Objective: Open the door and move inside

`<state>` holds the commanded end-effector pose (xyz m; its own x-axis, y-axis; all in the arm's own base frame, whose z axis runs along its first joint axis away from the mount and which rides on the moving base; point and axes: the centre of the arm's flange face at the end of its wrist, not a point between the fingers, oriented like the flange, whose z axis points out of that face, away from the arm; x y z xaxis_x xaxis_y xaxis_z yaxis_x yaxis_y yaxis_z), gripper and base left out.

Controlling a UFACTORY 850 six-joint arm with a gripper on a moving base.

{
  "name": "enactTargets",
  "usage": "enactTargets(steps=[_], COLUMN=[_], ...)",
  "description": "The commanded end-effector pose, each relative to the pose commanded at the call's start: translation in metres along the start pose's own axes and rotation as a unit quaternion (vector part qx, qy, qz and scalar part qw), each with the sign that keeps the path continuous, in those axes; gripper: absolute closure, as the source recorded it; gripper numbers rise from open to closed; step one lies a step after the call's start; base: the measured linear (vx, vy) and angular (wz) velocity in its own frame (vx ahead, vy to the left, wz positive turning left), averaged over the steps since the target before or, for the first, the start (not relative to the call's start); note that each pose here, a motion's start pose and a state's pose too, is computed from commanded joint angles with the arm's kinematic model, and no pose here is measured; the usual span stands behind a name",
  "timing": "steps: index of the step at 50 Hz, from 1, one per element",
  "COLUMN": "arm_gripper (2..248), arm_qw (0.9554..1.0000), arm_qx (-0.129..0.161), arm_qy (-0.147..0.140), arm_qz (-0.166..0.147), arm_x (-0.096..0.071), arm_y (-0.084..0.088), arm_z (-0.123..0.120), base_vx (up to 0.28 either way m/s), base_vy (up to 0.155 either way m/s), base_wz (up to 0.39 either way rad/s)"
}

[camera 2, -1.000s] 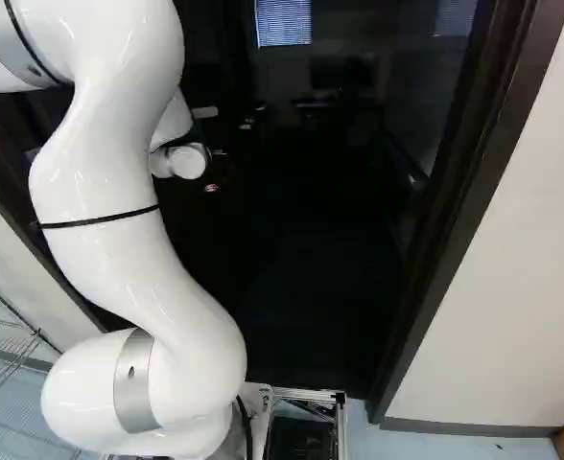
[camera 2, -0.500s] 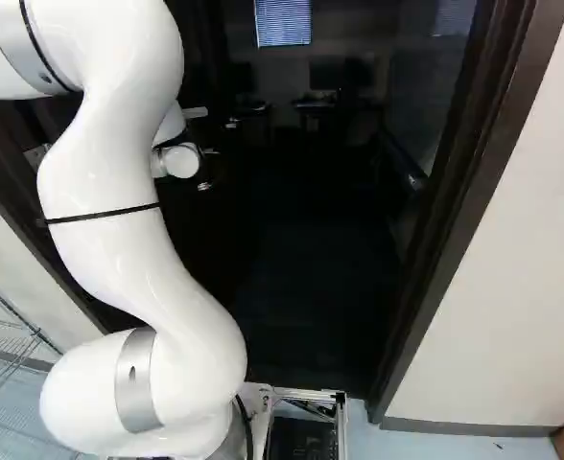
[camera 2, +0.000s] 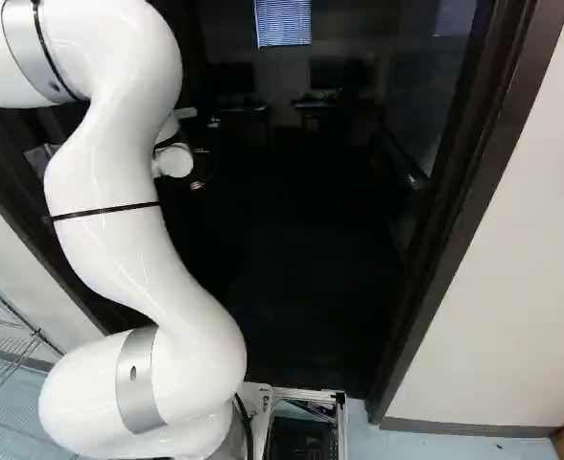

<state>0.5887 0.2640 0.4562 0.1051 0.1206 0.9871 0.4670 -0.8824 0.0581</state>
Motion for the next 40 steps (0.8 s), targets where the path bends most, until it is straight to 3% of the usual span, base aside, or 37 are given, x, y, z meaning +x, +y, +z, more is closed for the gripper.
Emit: enactTargets(steps=[40], arm_gripper=[3], arm_qw=[0.9984], arm_qx=[0.046], arm_qy=[0.015], arm_qz=[-0.027], arm_x=[0.002], arm_y=[-0.038], arm_z=[0.039], base_vx=[0.000], base_vy=[0.000], base_wz=[0.000])
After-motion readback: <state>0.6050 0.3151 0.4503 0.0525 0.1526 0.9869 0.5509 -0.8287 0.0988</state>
